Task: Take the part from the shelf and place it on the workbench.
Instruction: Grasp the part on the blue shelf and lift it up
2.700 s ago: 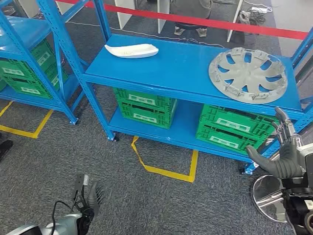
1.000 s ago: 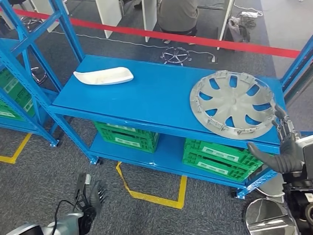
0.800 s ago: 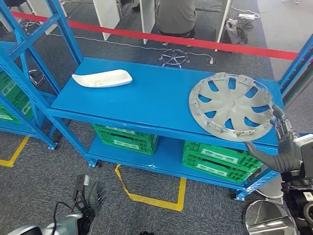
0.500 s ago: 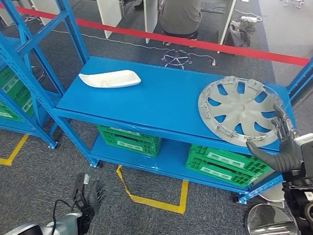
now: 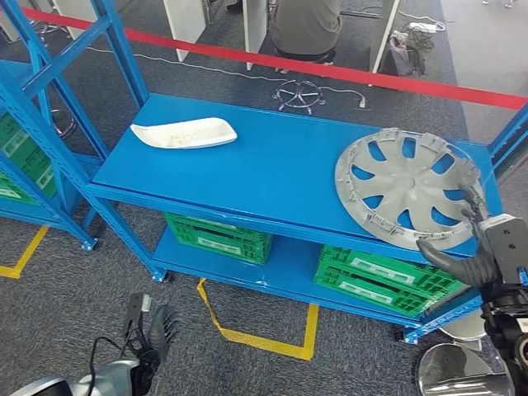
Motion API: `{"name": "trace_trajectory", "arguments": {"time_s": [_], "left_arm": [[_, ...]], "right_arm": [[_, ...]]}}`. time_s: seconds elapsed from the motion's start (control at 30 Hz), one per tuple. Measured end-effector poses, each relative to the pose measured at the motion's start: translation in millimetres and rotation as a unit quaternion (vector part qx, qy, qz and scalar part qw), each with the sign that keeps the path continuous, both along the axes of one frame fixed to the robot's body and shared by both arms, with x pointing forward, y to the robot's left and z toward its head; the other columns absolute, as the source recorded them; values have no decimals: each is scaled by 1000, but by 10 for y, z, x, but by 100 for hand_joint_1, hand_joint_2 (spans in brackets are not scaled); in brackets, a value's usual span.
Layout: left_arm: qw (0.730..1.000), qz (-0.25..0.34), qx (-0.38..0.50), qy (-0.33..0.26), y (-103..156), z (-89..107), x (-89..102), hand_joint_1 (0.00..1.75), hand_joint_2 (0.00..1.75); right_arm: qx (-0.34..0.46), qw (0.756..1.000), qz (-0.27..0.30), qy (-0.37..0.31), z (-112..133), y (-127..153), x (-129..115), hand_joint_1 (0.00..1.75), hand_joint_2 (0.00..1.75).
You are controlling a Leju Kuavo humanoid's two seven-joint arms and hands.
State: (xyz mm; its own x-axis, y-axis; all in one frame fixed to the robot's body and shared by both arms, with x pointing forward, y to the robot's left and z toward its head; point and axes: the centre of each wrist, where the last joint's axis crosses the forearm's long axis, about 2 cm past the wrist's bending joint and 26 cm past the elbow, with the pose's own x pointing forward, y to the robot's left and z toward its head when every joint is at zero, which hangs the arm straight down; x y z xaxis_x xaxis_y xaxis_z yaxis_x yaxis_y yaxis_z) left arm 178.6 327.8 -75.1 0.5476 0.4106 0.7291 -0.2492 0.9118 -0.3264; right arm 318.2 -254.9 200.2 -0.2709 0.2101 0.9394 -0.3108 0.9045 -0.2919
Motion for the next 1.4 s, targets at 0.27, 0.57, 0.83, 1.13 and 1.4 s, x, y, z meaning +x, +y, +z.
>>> {"name": "trace_trajectory", "arguments": {"time_s": [0.27, 0.57, 0.83, 1.13, 1.4], "left_arm": [[1000, 4, 0, 2, 17, -13, -36, 0, 0], [1000, 4, 0, 3, 61, -22, -72, 0, 0], [1000, 4, 0, 3, 71, -21, -71, 0, 0], [1000, 0, 2, 5, 89, -18, -68, 0, 0], [1000, -5, 1, 5, 78, 6, -3, 0, 0]], "right_arm": [[-127, 989, -32, 75, 52, -205, 143, 0, 175], [-214, 968, -51, 124, 107, -525, 324, 0, 175], [-275, 946, -23, 170, 85, -603, 412, 0, 175], [-365, 915, 32, 165, 74, -578, 610, 0, 175], [-442, 884, 97, 119, 167, -382, 805, 0, 175]]}}
